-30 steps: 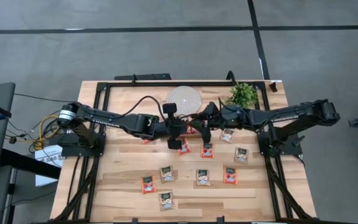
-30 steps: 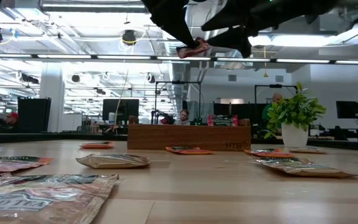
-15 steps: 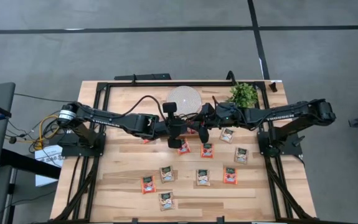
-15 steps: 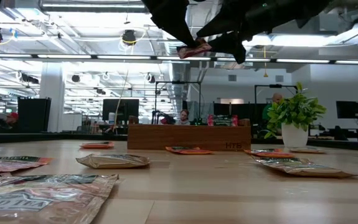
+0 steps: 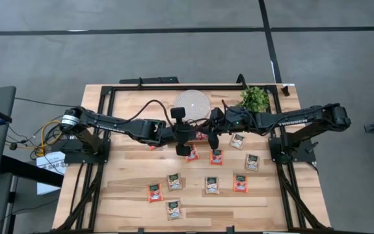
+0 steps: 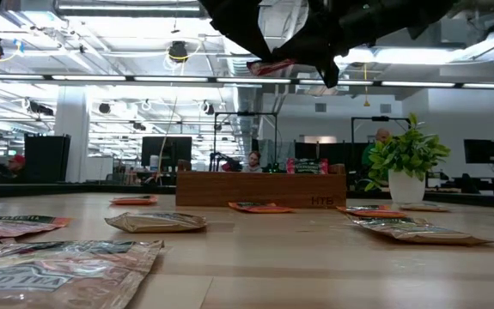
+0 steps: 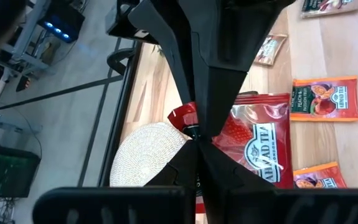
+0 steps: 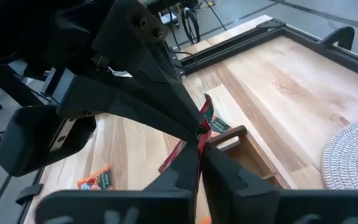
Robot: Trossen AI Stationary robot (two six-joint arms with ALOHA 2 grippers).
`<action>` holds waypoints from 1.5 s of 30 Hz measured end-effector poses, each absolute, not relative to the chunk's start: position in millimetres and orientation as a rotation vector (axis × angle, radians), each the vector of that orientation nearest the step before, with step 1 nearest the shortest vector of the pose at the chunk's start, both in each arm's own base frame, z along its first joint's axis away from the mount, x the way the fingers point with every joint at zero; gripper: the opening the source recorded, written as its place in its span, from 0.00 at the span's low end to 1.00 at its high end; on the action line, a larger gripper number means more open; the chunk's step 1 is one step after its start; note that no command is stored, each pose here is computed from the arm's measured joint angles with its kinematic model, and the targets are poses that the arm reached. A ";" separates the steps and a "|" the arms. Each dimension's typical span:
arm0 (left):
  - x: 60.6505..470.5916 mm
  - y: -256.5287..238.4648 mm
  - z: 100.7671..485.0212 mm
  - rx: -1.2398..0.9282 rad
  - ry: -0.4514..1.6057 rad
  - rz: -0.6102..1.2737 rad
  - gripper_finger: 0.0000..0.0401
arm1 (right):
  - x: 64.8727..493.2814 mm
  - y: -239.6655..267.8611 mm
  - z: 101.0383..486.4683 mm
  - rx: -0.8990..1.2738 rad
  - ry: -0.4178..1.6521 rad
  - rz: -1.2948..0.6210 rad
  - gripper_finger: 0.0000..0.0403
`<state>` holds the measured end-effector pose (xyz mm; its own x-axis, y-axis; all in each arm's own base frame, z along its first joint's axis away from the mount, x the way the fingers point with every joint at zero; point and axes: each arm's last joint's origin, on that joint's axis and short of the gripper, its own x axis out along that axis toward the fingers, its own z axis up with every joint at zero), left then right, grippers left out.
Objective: Pick & Place Tea
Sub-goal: Put the red tea bag into the right slot of the wooden organizer
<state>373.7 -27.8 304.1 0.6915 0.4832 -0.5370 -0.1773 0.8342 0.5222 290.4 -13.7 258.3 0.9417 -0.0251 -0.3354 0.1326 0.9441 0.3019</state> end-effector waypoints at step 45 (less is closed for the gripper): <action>316.0 -16.4 269.1 0.220 1.168 0.769 0.38 | 257.2 -19.6 186.1 0.331 0.402 -0.398 0.00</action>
<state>316.0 -16.4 269.1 0.1746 0.6452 -0.7438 -0.4281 0.7300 0.5327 257.2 -19.6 186.1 0.8456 -0.3057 -0.4376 0.4340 0.8710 0.2302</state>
